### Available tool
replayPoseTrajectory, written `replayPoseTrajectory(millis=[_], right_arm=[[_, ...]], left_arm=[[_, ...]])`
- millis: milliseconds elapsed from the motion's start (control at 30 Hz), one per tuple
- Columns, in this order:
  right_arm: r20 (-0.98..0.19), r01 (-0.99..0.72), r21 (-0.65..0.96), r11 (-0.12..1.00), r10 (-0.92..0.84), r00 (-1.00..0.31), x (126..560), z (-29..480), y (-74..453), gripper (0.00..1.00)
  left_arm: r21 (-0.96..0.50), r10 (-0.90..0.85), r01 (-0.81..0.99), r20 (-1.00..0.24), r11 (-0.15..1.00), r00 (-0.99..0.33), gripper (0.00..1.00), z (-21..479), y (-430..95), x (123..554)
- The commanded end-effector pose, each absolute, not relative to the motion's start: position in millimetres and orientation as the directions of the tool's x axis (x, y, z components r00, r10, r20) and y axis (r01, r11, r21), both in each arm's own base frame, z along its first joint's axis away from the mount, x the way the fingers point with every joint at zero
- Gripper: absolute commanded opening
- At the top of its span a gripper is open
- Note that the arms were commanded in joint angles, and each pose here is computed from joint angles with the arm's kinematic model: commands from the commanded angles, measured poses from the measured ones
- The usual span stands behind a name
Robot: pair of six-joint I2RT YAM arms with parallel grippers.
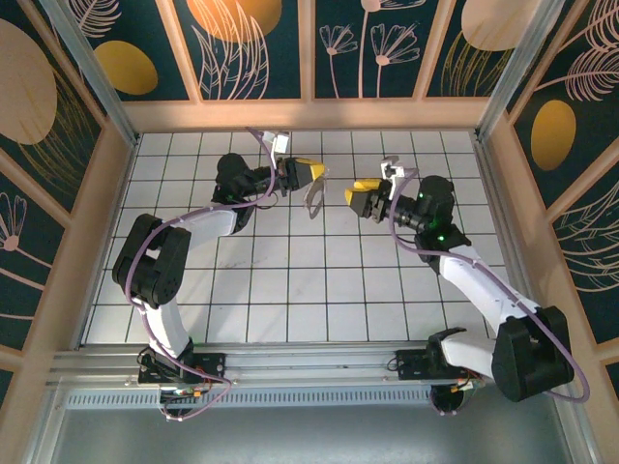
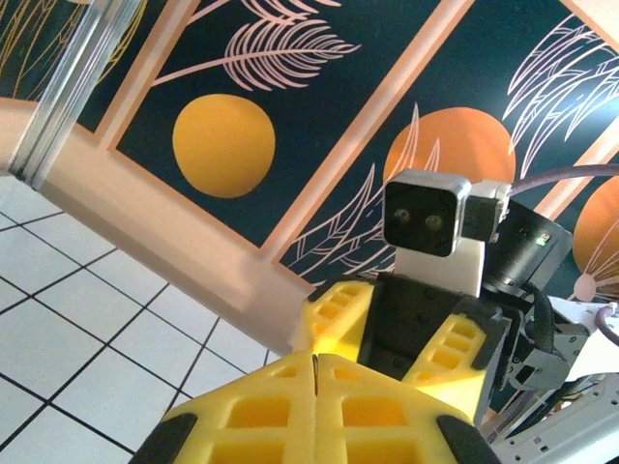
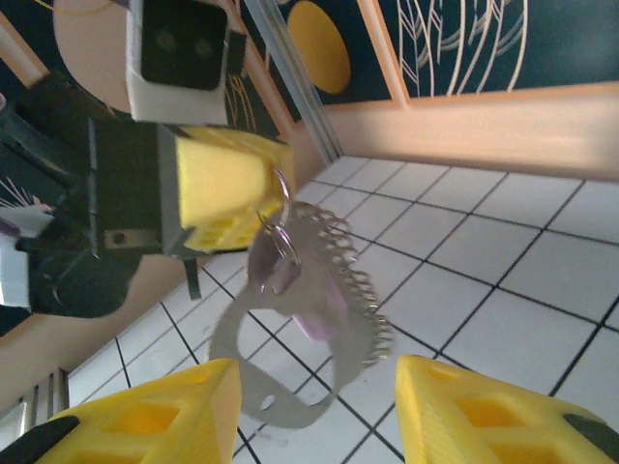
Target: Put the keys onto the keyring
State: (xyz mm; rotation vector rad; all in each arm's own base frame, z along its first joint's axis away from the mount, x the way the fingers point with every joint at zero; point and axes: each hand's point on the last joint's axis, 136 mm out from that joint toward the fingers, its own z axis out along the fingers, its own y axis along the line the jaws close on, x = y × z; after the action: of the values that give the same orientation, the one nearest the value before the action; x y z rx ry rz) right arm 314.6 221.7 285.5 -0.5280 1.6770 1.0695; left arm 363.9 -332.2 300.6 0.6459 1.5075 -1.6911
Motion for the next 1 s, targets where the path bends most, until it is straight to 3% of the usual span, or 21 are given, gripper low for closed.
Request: replayPoseTrajectory(millis=[0,167,533,800,967], right_arm=[[-0.929,-0.808,0.368,0.459,0.220,-0.298,310,324,222,0.46],[-0.922,-0.765,0.382,0.518,0.269,-0.278,329,333,216,0.43],[-0.892,-0.773,0.442,0.455,0.311,-0.328,346,326,234,0.36],[-0.913,-0.824,0.406,0.394,0.209,-0.349,321,311,275,0.31],[-0.917,-0.808,0.398,0.435,0.200,-0.344,323,305,265,0.28]], left_arm=[[-0.548,-0.240,0.836,-0.808,-0.032,-0.539,0.00,314,-331,358],[-0.549,-0.239,0.835,-0.807,-0.031,-0.540,0.00,314,-331,358],[-0.552,-0.239,0.833,-0.804,-0.039,-0.544,0.00,313,-332,357],[-0.550,-0.243,0.834,-0.804,-0.039,-0.542,0.00,314,-333,359],[-0.551,-0.243,0.834,-0.804,-0.040,-0.543,0.00,315,-333,359]])
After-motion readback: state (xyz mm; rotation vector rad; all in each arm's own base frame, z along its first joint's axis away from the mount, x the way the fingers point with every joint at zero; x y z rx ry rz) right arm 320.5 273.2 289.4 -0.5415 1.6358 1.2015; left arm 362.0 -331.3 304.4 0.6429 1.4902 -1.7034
